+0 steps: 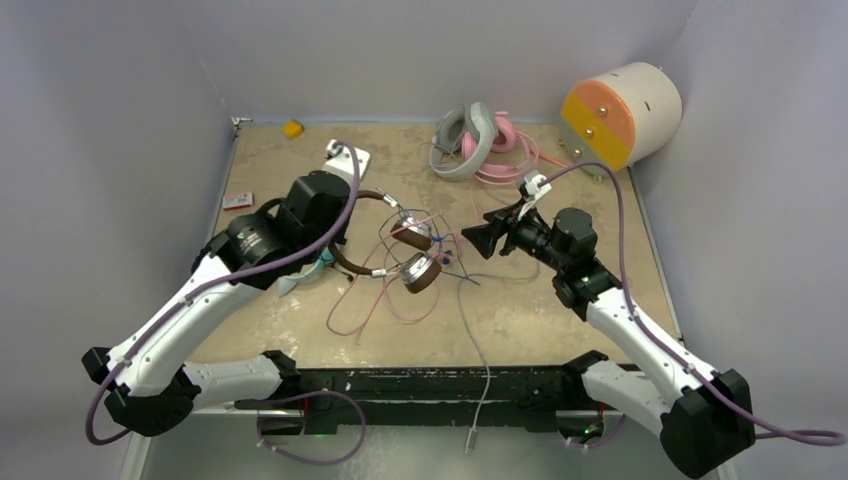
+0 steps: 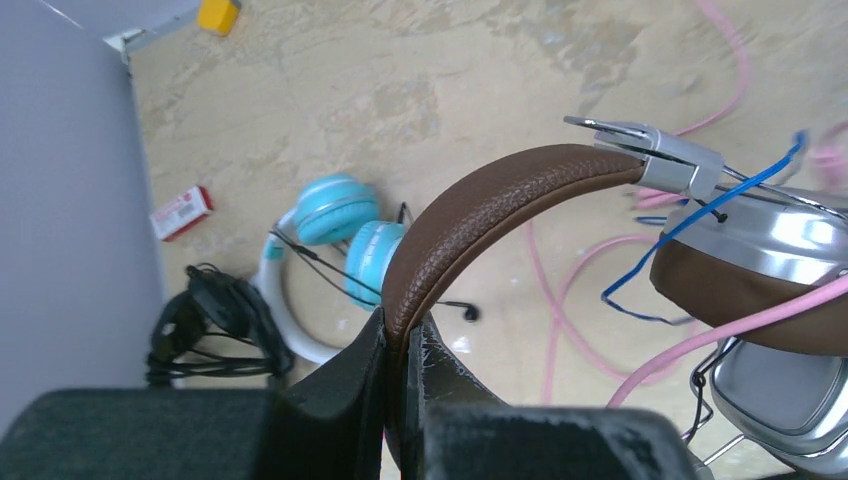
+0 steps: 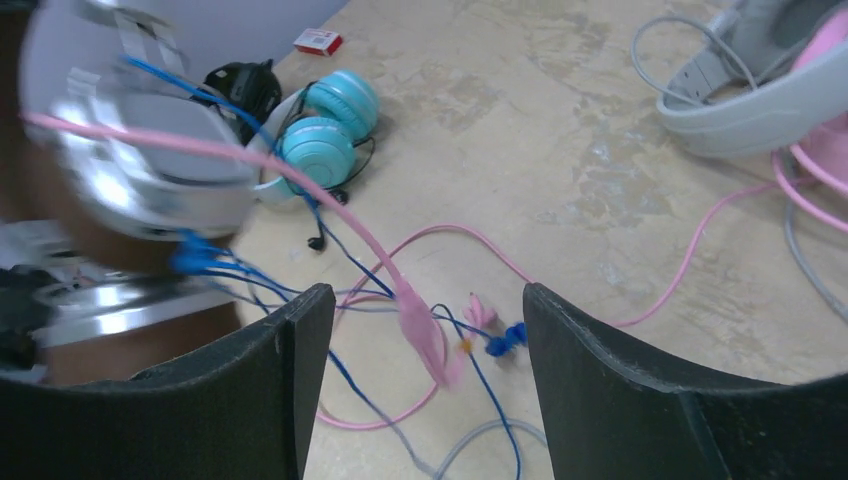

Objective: Wrap the headphones
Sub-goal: Wrap the headphones cable around the headphones.

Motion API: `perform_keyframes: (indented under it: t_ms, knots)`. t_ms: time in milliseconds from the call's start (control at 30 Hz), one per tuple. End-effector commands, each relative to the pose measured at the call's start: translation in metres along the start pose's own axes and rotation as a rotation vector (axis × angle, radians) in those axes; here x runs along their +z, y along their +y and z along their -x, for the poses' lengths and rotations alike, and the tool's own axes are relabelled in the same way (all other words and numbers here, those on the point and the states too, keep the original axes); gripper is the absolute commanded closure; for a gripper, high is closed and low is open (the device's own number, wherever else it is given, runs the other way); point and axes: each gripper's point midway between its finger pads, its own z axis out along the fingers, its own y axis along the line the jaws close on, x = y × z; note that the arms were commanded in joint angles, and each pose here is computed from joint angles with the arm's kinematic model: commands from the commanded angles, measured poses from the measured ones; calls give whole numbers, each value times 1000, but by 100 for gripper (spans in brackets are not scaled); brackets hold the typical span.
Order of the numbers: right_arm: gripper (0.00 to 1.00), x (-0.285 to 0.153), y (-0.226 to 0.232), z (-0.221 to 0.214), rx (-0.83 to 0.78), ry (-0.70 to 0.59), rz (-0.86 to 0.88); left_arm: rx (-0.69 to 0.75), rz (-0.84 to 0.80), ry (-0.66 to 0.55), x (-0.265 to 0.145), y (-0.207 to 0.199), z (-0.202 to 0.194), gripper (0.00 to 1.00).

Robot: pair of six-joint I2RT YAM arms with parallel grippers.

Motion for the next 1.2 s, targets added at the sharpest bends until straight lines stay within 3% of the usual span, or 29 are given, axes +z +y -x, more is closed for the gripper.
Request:
perform_keyframes:
  t_ms: [0, 167, 267, 533, 733, 867, 967, 1167]
  knots:
    - [29, -12, 33, 24, -94, 8, 141, 102, 110, -161, 4, 12, 28, 100]
    - [29, -20, 67, 27, -82, 31, 324, 338, 331, -164, 4, 13, 22, 100]
    - [29, -21, 72, 27, -77, 38, 355, 373, 417, -166, 0, 14, 26, 100]
    - [29, -18, 73, 19, -39, 63, 375, 226, 400, -249, -18, 19, 53, 100]
    - [30, -21, 79, 18, -4, 61, 405, -13, 136, -177, -28, -7, 59, 100]
    - [30, -27, 107, 8, -36, 60, 506, -19, 219, -100, -26, 2, 57, 100]
    - [30, -18, 116, -9, -91, 73, 434, -50, 224, -114, -26, 2, 61, 100]
    - [29, -12, 121, -16, -96, -54, 367, -149, 193, -109, -20, 1, 62, 100]
